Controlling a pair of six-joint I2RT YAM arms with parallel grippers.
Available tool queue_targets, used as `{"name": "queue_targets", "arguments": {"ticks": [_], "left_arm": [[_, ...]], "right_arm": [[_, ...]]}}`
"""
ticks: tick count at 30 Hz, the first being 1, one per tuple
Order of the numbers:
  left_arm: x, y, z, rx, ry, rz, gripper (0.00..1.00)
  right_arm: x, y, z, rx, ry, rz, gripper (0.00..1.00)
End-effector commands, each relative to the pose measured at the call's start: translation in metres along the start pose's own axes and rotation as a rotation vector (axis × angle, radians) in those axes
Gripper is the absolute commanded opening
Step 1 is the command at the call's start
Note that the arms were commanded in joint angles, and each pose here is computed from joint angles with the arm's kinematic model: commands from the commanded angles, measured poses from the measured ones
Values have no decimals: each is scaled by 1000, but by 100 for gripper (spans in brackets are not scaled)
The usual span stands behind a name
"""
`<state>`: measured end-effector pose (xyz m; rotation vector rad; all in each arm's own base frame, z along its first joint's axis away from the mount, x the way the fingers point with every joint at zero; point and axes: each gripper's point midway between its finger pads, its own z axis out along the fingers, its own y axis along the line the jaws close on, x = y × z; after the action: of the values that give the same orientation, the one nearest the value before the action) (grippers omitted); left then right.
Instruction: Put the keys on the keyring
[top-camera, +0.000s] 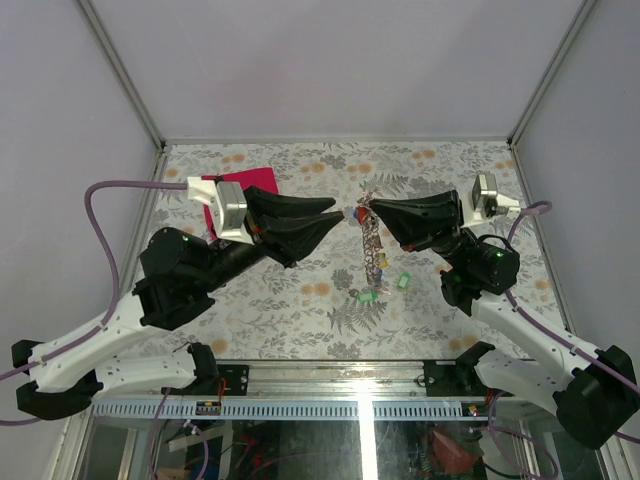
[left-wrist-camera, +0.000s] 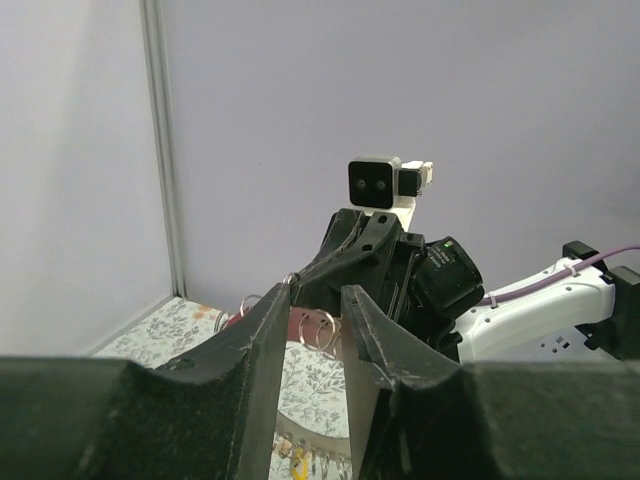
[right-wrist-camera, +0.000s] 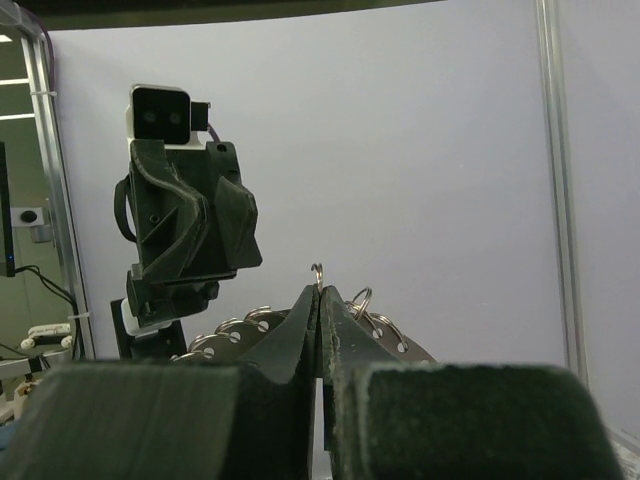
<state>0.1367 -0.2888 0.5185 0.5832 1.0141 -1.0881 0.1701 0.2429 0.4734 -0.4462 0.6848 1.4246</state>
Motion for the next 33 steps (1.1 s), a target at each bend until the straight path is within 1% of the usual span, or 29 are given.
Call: {"name": "queue_targets", "arguments": {"ticks": [1,8,19,33], "left_arm": [[-26,-14,12,72,-84,-4,27],[-10,-17,19,92,-43,-13,23],[-5,-16,20,90,-35,-20,22],[3,-29,26,163,-10,-37,22]], "right_arm": [[-34,28,12,-119,-84,-98,0],[-36,36,12,-151,-82,-96,0],[-39,53,14,-230,-70,-68,0],[-39,56,16,-251,-57,-57,0]]}}
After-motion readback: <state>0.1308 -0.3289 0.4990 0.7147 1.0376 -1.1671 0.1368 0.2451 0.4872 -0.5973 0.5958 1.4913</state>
